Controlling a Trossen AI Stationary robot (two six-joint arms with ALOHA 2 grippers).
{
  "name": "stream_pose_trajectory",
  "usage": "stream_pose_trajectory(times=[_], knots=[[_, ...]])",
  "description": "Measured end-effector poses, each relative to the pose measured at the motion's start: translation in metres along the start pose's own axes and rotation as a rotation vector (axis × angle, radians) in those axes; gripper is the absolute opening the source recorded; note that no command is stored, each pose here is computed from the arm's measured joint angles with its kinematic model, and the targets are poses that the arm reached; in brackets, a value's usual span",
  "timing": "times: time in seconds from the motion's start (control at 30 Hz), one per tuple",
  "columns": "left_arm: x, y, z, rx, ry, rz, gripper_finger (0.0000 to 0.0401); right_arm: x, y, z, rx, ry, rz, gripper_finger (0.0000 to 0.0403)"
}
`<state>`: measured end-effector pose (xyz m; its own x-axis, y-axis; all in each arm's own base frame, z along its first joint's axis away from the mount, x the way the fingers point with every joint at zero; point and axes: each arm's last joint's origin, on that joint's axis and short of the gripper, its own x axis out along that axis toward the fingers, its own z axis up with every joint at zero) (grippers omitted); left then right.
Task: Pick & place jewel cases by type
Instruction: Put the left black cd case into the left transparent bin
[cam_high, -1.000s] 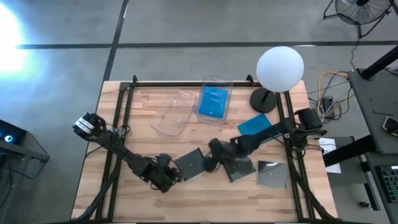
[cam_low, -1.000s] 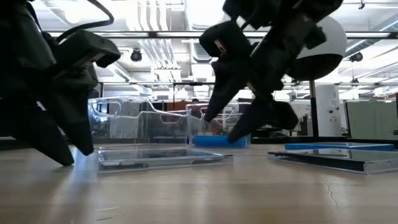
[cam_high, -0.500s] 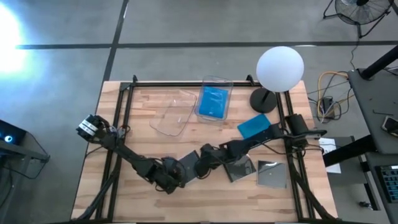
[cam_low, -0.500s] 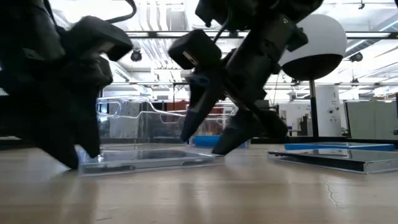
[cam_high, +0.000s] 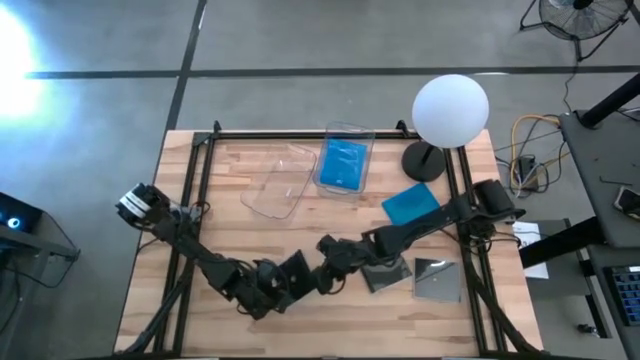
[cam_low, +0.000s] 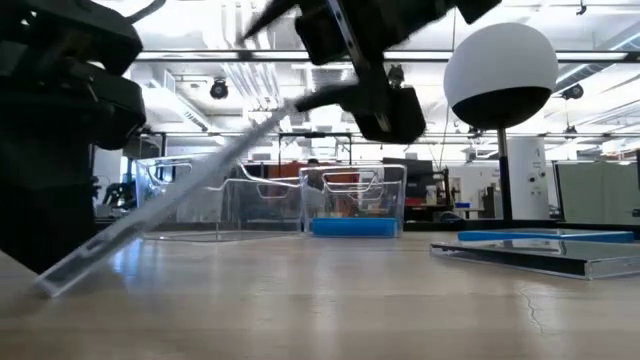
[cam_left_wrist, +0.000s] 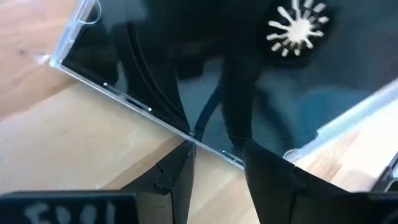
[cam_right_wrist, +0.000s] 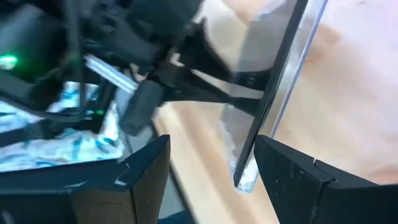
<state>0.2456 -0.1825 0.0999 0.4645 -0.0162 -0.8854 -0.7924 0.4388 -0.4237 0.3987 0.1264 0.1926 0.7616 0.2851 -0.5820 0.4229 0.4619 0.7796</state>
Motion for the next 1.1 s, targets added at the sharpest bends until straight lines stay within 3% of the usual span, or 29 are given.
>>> stream_pose_trajectory(times=[0.1,0.23,0.57,0.83,1.0,1.1], knots=[[0.001,0.001,-0.001,0.0,0.01,-0.015,0.0122,0.012,-0.003,-0.001,0.027,0.027,0.003,0.0228],[0.0,0.002,-0.002,0.021,0.019,-0.015,0.0122,0.019,0.01,0.001,0.03,0.032,0.091,0.0228],[0.0,0.007,-0.008,0.043,0.0,-0.022,0.0122,0.012,0.021,-0.001,0.082,0.052,0.079,0.0228],[0.0,0.012,-0.011,0.05,-0.006,-0.029,0.0122,0.003,0.016,-0.016,0.069,0.089,-0.054,0.0228],[-0.001,0.014,-0.016,0.064,-0.001,-0.03,0.0121,-0.026,0.0,-0.022,0.094,0.078,-0.368,0.0228],[-0.001,0.015,-0.019,0.072,0.001,-0.032,0.0121,-0.04,-0.007,-0.026,0.109,0.08,-0.472,0.0228]])
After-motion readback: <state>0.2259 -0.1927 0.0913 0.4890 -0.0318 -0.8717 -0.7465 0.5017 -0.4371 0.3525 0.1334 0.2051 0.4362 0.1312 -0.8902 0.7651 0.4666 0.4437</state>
